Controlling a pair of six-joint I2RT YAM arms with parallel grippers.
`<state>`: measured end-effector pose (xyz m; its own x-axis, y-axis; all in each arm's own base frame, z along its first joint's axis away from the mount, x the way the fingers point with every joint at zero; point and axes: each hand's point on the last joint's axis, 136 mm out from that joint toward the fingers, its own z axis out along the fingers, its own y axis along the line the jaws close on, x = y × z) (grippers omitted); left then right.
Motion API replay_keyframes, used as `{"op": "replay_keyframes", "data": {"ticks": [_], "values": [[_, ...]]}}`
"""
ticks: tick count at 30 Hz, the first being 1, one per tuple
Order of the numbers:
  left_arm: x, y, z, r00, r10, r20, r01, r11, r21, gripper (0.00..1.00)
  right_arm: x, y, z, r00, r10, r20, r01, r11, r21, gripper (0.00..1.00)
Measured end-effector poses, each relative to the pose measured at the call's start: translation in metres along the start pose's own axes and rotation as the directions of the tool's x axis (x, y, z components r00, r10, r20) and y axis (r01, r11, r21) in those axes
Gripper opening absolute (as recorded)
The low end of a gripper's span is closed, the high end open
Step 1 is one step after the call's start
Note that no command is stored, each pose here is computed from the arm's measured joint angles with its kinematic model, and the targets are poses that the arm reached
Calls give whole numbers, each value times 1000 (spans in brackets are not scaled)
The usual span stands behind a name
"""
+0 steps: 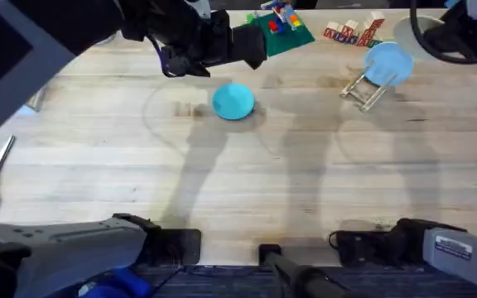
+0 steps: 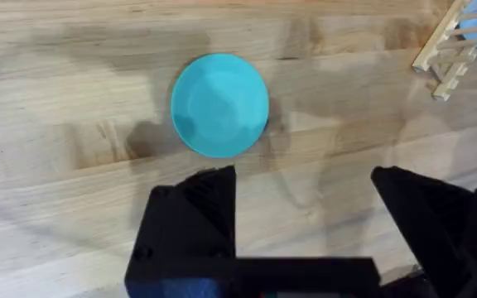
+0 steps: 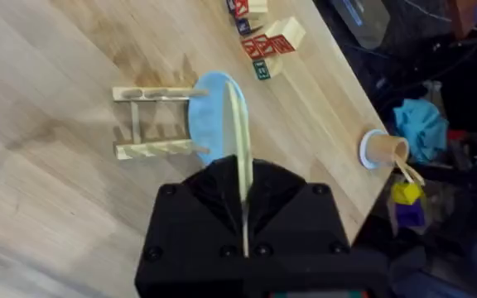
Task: Pick up the plates from the table one by one and place each into a slot on the dish rack.
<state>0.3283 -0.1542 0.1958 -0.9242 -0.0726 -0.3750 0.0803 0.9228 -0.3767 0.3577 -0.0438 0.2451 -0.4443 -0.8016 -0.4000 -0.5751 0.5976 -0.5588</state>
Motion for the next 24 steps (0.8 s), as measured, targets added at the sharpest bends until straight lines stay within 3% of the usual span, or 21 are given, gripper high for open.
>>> {"op": "replay_keyframes", "data": {"ticks": [10,24], "values": [[0,0,0,1000,0,0,0,1000,0,996,14,8,26,996,73,41,-68,990,-127,31],[3,1,0,1000,-4,-14,4,1000,-6,995,20,4,19,978,153,140,-127,976,-179,31]]}}
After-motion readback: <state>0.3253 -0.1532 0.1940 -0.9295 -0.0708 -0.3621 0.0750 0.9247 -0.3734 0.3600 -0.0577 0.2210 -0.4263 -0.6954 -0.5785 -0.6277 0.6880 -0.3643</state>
